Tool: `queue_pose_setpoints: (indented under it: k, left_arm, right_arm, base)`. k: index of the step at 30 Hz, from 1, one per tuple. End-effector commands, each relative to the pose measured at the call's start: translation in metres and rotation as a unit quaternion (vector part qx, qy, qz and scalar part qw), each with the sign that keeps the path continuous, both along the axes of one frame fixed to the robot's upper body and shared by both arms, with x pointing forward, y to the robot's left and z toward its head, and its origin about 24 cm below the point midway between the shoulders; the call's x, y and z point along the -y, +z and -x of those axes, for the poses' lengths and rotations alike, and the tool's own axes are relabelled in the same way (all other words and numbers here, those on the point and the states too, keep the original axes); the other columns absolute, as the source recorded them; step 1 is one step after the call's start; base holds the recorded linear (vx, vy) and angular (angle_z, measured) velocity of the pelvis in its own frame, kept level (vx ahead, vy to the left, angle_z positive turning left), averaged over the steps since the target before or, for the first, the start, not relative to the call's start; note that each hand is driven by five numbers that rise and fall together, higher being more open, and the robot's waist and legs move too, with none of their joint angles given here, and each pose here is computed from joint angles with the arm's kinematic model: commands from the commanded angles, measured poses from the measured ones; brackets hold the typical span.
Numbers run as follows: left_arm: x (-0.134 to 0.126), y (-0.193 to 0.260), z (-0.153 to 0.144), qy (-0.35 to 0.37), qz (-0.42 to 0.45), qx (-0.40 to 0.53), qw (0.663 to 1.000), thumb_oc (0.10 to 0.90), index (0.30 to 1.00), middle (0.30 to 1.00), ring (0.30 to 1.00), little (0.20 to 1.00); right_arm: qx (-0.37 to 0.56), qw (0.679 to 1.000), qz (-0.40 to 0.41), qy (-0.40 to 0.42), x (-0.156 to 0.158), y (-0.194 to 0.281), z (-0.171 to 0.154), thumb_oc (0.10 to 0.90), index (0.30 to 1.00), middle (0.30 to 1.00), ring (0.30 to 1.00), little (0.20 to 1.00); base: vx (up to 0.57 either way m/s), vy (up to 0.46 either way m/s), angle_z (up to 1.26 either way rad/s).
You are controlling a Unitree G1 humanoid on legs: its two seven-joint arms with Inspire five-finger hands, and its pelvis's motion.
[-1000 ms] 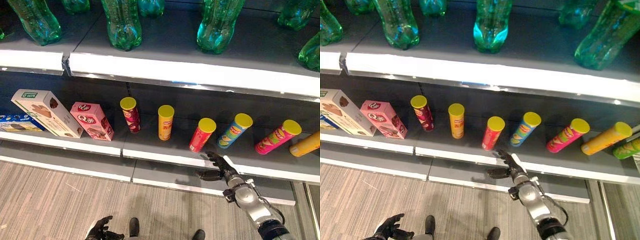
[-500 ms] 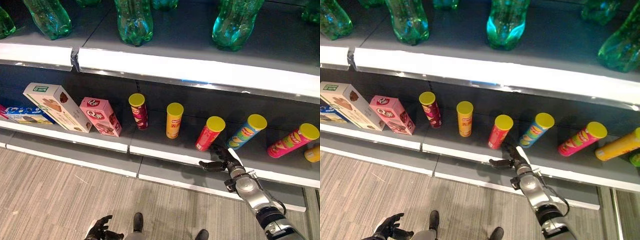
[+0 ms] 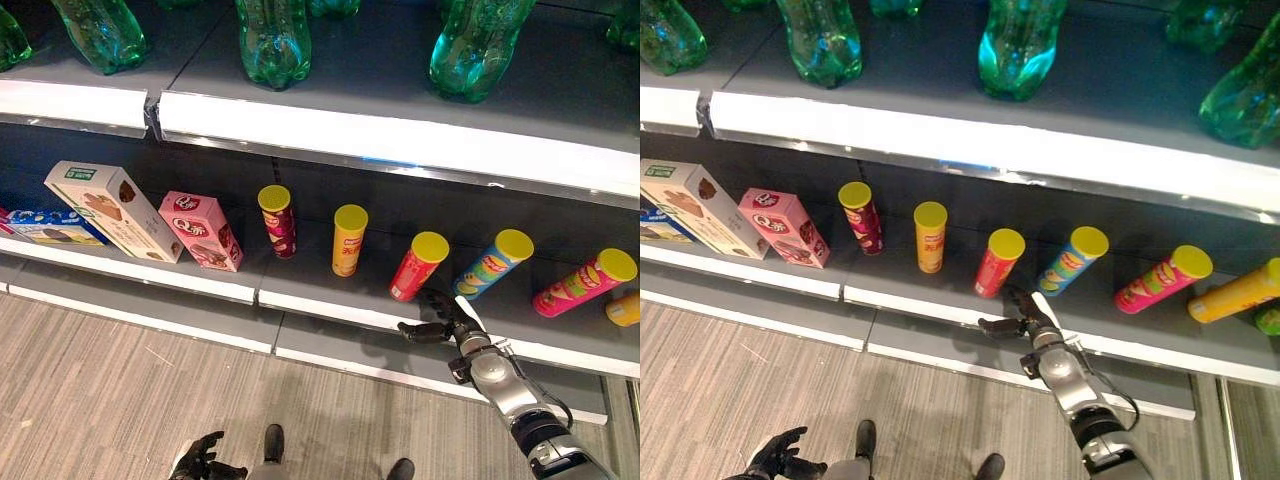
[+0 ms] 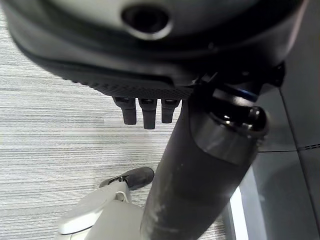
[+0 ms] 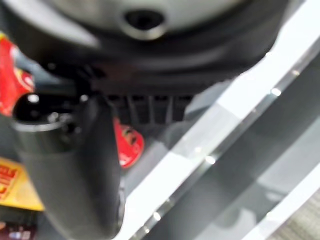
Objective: Put the goods on the table back onto the shelves and tidy them up.
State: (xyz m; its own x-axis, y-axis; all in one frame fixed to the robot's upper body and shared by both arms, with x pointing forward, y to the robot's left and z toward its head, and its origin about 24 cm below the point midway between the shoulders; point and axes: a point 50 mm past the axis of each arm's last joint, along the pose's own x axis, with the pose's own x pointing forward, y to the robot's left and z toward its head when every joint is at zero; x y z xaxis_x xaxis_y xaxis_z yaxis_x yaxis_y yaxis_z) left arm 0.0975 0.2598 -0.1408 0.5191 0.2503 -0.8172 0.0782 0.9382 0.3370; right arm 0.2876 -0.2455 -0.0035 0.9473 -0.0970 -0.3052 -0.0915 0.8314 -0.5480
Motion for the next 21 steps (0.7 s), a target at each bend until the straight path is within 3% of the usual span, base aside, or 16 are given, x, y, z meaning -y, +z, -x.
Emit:
queue_pose_setpoints:
  k: [1,9,15,21]
  left_arm:
    - [-0.026,0.007,-0.004,0.011,-0.055,0.001,0.998,0.800,0.900,0.900,0.900,0.900]
    - [-0.028,0.008,-0.007,0.022,-0.055,0.004,0.998,0.800,0.900,0.900,0.900,0.900]
    - [-0.023,0.008,-0.016,0.008,-0.043,0.012,0.999,0.800,0.900,0.900,0.900,0.900]
    - [-0.016,0.010,-0.029,-0.014,-0.037,0.027,0.999,0.800,0.900,0.900,0.900,0.900]
  right_arm:
    - [0.184,0.981,0.041,0.041,0.006,0.081,-0.012,0.800,0.900,0.900,0.900,0.900]
    - [0.245,0.964,-0.027,0.104,0.000,0.106,0.041,0.800,0.900,0.900,0.900,0.900]
    - [0.143,0.957,-0.208,0.141,-0.016,0.066,0.082,0.800,0.900,0.900,0.900,0.900]
    - [0.012,0.970,-0.211,0.123,-0.017,0.012,0.106,0.800,0.900,0.900,0.900,0.900]
  base:
    - [0.00,0.000,0.00]
    - [-0.02,-0.009,-0.10]
    - [-0.02,-0.008,-0.23]
    - [0.00,0.003,-0.19]
